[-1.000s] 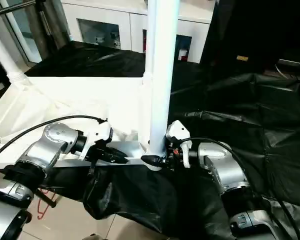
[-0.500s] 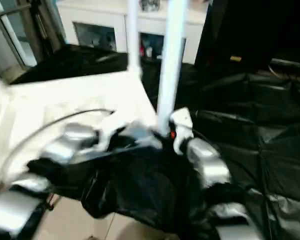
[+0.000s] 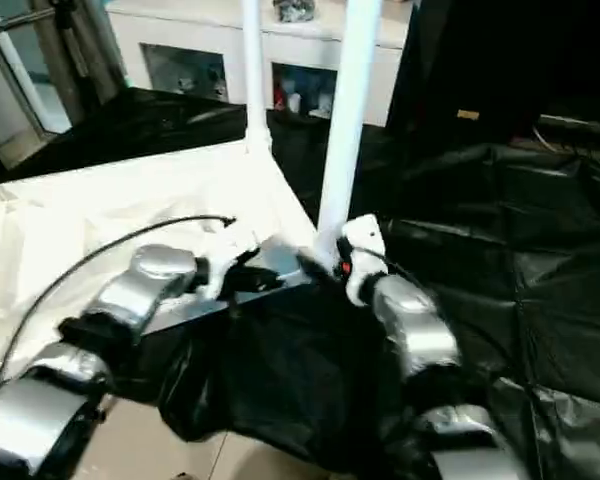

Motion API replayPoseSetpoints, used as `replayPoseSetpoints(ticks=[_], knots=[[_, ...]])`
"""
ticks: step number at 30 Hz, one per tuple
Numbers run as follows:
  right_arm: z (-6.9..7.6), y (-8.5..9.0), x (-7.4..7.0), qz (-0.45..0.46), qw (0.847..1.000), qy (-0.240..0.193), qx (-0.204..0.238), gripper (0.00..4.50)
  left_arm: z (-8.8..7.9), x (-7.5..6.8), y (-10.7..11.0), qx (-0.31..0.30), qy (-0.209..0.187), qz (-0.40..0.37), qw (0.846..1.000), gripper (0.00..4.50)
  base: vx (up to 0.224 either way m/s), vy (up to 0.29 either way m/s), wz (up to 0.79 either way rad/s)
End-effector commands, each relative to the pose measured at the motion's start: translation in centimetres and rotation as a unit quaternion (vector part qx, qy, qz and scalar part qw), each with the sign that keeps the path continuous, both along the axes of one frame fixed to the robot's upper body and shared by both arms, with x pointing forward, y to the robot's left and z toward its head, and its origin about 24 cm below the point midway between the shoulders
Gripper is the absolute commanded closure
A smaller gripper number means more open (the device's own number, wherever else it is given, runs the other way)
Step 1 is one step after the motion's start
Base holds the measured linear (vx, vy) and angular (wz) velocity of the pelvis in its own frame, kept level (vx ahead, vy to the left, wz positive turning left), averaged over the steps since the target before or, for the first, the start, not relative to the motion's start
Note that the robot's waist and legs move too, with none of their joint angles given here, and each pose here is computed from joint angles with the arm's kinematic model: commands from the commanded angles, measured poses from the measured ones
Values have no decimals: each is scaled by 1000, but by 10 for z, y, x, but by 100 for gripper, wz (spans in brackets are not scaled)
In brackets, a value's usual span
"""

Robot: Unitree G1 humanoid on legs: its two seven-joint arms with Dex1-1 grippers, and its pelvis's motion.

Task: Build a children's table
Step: Rotate leg to tighten

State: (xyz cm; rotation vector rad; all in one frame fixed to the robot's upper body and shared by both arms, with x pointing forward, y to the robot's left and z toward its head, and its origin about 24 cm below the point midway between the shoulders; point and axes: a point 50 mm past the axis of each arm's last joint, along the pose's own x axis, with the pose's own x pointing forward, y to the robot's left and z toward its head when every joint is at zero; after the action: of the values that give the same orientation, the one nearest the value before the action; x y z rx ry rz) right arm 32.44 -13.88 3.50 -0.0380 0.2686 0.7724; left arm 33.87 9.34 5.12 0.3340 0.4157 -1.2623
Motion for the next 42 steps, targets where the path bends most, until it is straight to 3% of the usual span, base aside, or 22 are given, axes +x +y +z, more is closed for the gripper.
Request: replayPoseSetpoints(ticks=[1, 7, 15, 20, 23, 27, 31, 34, 38, 40, 42], knots=[[-7, 30, -16, 119, 992, 30, 16, 56, 16, -4, -19, -42, -31, -65, 997, 450, 0, 0, 0], [1, 3, -26, 201, 979, 40, -6, 70, 13, -12, 6, -15, -2, -117, 993, 450, 0, 0, 0], [9, -4, -29, 232, 971, 51, 5, 135, 14, -15, 17, -10, 17, -136, 991, 450, 0, 0, 0], [6, 3, -33, 243, 968, 58, 9, 168, 14, -16, 15, -15, 19, -140, 990, 450, 0, 0, 0], [2, 7, -30, 215, 975, 52, 8, 172, 15, -13, 9, -24, 8, -117, 993, 450, 0, 0, 0], [-12, 13, -9, 53, 998, 41, -11, 173, 18, 2, -7, -31, -18, -40, 999, 450, 0, 0, 0], [-19, 22, 1, -59, 996, 58, 14, 174, 22, 14, -23, -31, -37, 29, 998, 450, 0, 0, 0], [-20, 29, 4, -94, 993, 62, 22, 174, 25, 18, -31, -37, -47, 57, 997, 450, 0, 0, 0], [-19, 52, 5, -92, 995, 41, 24, 174, 30, 20, -46, -58, -59, 75, 994, 450, 0, 0, 0], [-16, 57, 4, -77, 996, 36, 36, 118, 29, 18, -48, -62, -57, 67, 994, 450, 0, 0, 0], [-15, 58, 4, -66, 996, 35, 44, 102, 28, 17, -49, -61, -56, 58, 995, 450, 0, 0, 0]])
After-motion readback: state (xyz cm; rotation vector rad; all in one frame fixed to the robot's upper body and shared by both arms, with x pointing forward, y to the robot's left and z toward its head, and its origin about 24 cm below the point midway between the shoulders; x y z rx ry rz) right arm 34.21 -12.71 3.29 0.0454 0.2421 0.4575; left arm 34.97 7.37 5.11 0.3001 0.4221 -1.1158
